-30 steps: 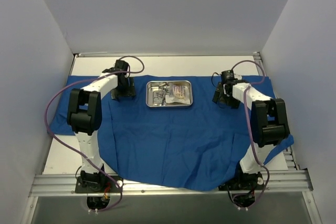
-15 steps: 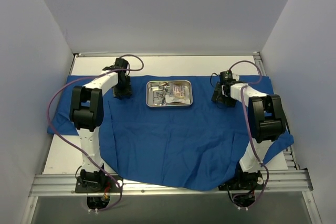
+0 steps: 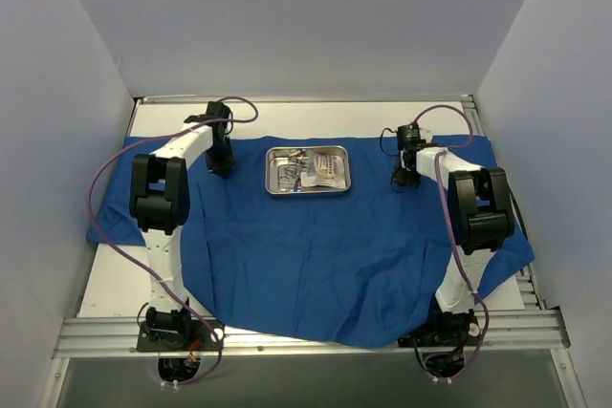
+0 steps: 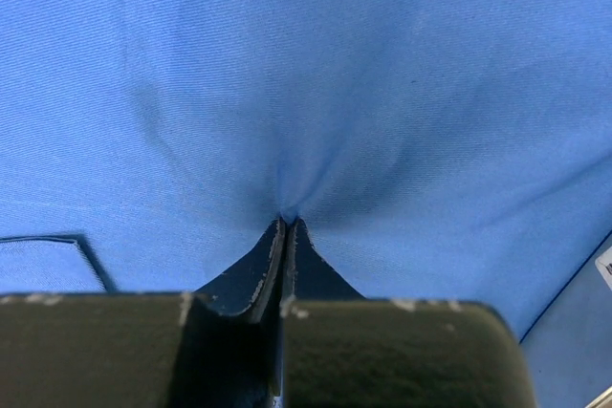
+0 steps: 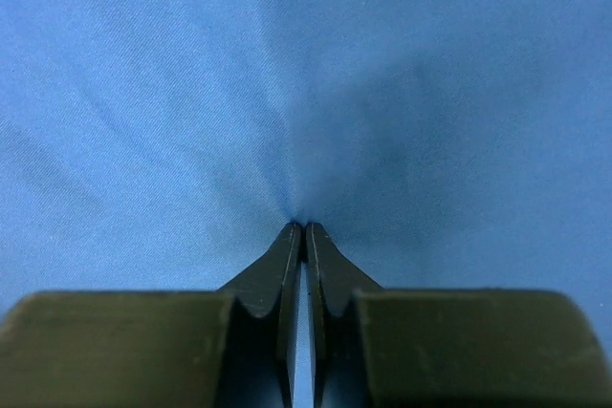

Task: Open and lay out the surgical kit
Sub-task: Move the surgical kit at the center of the board.

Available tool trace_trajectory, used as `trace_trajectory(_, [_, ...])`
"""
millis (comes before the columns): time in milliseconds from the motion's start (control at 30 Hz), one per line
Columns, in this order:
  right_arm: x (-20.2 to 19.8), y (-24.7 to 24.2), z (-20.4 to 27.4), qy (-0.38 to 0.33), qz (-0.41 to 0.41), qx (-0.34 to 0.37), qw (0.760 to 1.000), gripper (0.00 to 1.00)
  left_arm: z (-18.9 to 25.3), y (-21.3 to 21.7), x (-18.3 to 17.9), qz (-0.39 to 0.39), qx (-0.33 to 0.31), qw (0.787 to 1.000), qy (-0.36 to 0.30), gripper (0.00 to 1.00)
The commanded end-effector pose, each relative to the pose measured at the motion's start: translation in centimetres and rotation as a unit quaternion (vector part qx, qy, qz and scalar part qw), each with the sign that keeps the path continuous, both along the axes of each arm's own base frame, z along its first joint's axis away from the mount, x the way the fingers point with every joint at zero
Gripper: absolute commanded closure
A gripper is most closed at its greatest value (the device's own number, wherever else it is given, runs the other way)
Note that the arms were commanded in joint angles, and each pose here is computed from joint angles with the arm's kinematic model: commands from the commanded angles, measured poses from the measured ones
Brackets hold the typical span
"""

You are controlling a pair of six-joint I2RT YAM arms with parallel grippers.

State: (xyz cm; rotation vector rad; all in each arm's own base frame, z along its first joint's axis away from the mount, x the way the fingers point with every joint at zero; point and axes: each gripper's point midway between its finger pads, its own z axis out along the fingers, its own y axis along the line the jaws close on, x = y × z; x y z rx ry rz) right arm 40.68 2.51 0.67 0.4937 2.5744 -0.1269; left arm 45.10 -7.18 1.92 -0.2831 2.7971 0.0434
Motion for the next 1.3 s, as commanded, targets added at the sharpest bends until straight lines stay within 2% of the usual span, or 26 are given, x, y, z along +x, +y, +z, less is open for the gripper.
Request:
trace_trajectory(0, [-2.7, -1.1, -3.6, 0.084, -0.011, -0.022, 0.996, 1.00, -2.2, 1.8, 0.6, 0.010, 0.016, 1.000, 0.021, 0.98])
trace_trajectory(333, [2.3, -0.6, -4.7, 0.067, -0.032, -0.002, 0.997, 1.00, -1.4, 2.4, 6.2, 0.031, 0.020, 0.999, -0.015, 0.98])
trace_trajectory(633, [9.3, -1.8, -4.3, 0.013, -0.050, 0.001, 0.999, 1.00, 0.1, 2.1, 12.7, 0.047, 0.003, 0.996, -0.080, 0.98])
trace_trajectory(933, [13.6, -3.4, -4.6, -0.020, -0.053, 0.003, 0.998, 1.00, -0.1, 1.3, 15.6, 0.047, -0.018, 0.991, -0.125, 0.98])
trace_trajectory(1267, [15.5, -2.2, -5.3, -0.040, -0.046, 0.043, 0.997, 1.00, 1.3, 0.9, 18.6, 0.042, -0.056, 0.981, -0.181, 0.98])
